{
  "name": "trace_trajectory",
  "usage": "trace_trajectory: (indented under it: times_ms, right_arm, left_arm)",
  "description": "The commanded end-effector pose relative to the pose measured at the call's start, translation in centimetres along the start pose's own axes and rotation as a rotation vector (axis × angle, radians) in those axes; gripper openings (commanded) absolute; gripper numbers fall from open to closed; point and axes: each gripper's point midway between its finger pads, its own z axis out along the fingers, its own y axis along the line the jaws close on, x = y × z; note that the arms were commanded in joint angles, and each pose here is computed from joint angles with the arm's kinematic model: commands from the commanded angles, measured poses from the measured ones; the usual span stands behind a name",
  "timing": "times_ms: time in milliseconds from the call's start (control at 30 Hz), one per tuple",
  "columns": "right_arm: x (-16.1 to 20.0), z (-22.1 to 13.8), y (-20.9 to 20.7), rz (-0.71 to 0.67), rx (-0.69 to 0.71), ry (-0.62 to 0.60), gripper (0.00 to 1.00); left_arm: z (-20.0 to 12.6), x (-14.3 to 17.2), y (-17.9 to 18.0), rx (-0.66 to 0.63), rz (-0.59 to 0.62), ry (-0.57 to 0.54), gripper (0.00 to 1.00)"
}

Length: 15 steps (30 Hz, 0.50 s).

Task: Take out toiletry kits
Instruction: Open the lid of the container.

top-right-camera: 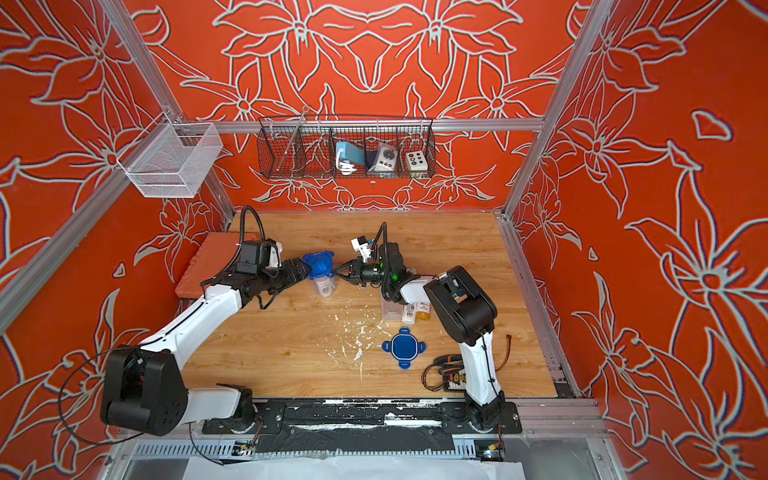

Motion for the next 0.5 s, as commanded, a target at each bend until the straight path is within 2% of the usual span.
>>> trace_trajectory:
  times_ms: [0, 233, 467]
  right_arm:
    - [1.6, 0.2, -0.5, -0.053, 0.081, 0.049, 0.0]
    - [1.6, 0.2, 0.2, -0.128, 0.086, 0.059, 0.0]
    - [0.8, 0.5, 1.2, -0.143, 0.065, 0.056, 0.0]
  left_arm:
    - [-1.3, -1.1, 0.5, -0.03, -0.009, -0.068, 0.86]
    - [-1.2, -1.5, 0.2, -0.009, -0.03, -0.076, 0.86]
    - [-0.8, -1.9, -0.4, 0.035, -0.043, -0.077, 0.86]
